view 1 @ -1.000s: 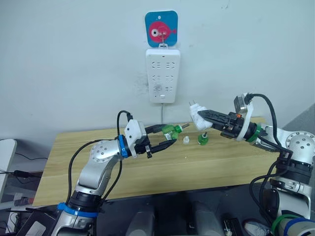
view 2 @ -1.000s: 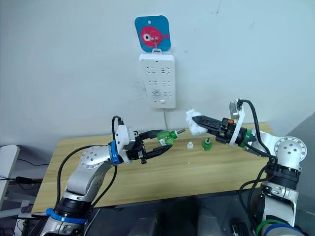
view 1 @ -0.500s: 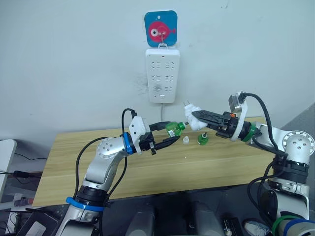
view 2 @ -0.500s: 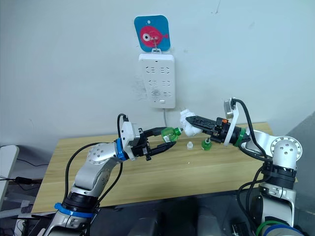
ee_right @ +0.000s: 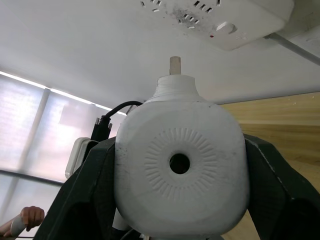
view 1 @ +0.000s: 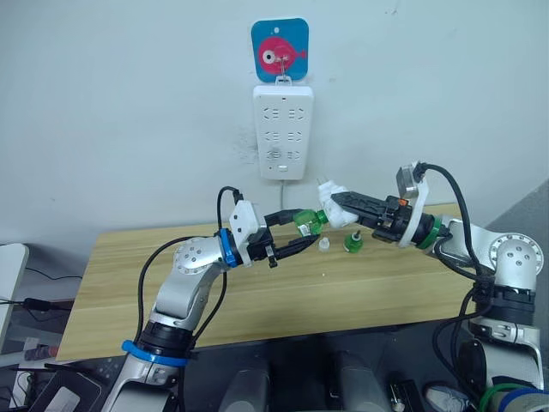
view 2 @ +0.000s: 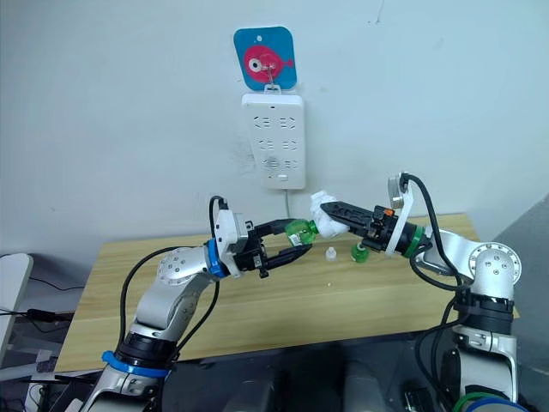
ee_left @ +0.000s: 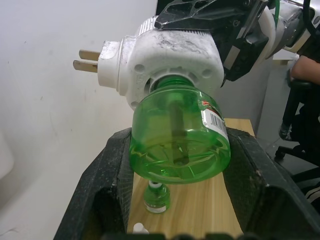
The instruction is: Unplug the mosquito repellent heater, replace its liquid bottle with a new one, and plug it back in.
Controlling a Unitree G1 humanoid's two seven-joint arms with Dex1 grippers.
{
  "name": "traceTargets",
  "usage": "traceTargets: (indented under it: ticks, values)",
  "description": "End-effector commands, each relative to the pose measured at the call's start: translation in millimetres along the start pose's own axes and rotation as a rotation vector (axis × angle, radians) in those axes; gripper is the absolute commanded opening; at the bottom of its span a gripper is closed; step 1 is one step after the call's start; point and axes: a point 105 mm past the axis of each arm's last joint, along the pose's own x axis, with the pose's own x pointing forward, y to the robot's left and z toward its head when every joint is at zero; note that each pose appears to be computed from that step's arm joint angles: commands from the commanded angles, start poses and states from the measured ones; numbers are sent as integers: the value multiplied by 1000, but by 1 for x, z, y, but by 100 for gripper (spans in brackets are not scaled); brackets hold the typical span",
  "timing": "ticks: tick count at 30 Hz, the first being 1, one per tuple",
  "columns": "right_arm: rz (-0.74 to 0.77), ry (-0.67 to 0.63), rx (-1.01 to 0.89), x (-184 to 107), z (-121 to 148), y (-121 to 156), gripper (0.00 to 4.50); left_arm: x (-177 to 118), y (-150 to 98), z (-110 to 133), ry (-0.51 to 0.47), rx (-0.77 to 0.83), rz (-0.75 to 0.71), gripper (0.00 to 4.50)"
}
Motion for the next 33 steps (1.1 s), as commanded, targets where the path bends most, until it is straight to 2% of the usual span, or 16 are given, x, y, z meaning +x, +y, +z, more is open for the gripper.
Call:
traceTargets:
  ticks: [1, 6, 10, 14, 15, 17, 19, 23, 27, 30, 33]
  values:
    - [63, 22, -56, 4, -6, 20, 297, 8, -5, 7, -31, 30, -27, 220]
    - [106, 54, -54, 6, -15, 31, 297, 11, -8, 6, -36, 25, -36, 220]
    - [78, 55, -66, 7, -17, 29, 297, 12, -4, 9, -51, 30, -24, 220]
    - [75, 64, -64, 5, -21, 28, 436, 12, -4, 11, -56, 32, -22, 220]
    - [69, 70, -65, 2, -22, 27, 447, 11, -3, 11, -54, 32, -20, 220]
    - [32, 117, -93, -6, -29, 20, 447, 8, 0, 10, -49, 34, -10, 220]
    - [7, 243, -149, -20, -49, 15, 447, 4, 4, 10, -40, 30, 7, 220]
    - [-5, 376, -172, -42, -73, 7, 447, -7, 10, 8, -18, 27, 41, 220]
    - [-130, 347, -215, -60, -67, -27, 447, -28, 14, 4, 27, 15, 100, 220]
    - [-200, 312, -228, -76, -58, -53, 387, -44, 14, 2, 59, 6, 134, 220]
    - [-268, 310, -223, -98, -56, -78, 273, -59, 12, 2, 90, 0, 163, 220]
